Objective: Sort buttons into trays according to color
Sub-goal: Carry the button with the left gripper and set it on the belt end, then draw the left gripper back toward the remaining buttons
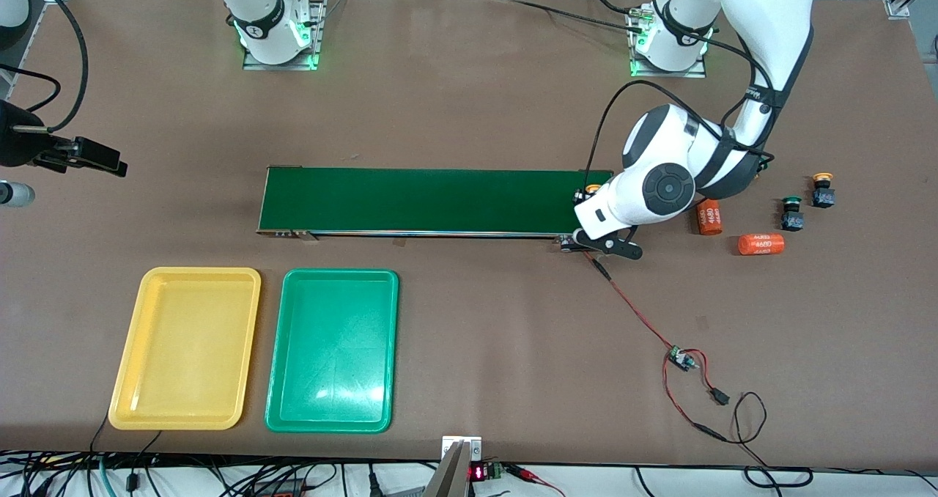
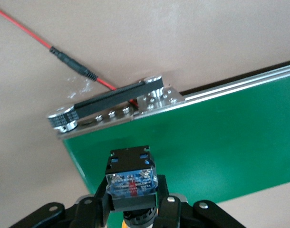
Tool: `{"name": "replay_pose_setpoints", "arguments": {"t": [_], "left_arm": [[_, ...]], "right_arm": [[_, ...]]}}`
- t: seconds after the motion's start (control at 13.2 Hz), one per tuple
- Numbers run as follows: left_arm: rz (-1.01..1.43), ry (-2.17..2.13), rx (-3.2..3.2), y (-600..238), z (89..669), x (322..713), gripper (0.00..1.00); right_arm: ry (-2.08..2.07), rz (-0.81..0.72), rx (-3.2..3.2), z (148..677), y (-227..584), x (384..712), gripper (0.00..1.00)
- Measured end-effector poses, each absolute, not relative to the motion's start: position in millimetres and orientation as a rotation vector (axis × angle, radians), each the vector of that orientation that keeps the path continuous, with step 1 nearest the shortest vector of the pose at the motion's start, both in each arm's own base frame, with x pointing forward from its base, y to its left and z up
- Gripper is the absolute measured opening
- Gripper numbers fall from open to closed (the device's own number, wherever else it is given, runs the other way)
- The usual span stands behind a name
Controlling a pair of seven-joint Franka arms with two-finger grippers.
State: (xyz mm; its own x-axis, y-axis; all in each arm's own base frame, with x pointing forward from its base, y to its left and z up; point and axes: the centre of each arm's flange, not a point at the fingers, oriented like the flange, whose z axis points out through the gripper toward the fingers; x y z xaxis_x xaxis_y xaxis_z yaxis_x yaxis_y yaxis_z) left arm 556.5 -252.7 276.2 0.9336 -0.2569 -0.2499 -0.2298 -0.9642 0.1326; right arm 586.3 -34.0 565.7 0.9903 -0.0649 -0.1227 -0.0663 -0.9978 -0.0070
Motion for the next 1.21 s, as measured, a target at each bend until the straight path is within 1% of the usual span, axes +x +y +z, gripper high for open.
{"name": "replay_pose_setpoints", "arguments": {"t": [0.3,0.61,0.68,0.83,0.91,1.06,1.14,1.21], "left_arm": [[-0.372,-0.378,2.987,-253.2,249.1,541.3,0.41],[-0.381,-0.389,2.986,-256.6,244.9,535.5,0.41],[-0.377,-0.392,2.985,-257.5,246.1,535.4,0.46],[-0.338,-0.392,2.988,-257.9,259.3,539.6,0.63],[-0.299,-0.384,2.993,-254.7,274.3,544.2,0.74],[-0.249,-0.307,3.017,-224.0,308.3,557.3,0.93],[-0.259,-0.228,3.031,-190.7,321.3,565.2,1.00],[-0.283,-0.147,3.038,-148.1,328.9,573.0,1.00]], "right_arm": [[0.103,0.192,-3.123,565.6,-34.0,586.4,1.00],[0.103,0.192,-3.123,565.6,-34.1,586.4,1.00],[0.103,0.192,-3.123,565.4,-34.1,586.5,1.00],[0.104,0.191,-3.117,565.0,-33.7,586.9,1.00],[0.107,0.191,-3.107,564.5,-33.6,587.2,1.00],[0.121,0.192,-3.093,562.9,-37.3,587.7,1.00],[0.128,0.193,-3.090,562.4,-39.7,587.7,1.00],[0.132,0.193,-3.089,562.2,-41.2,587.7,1.00]]}}
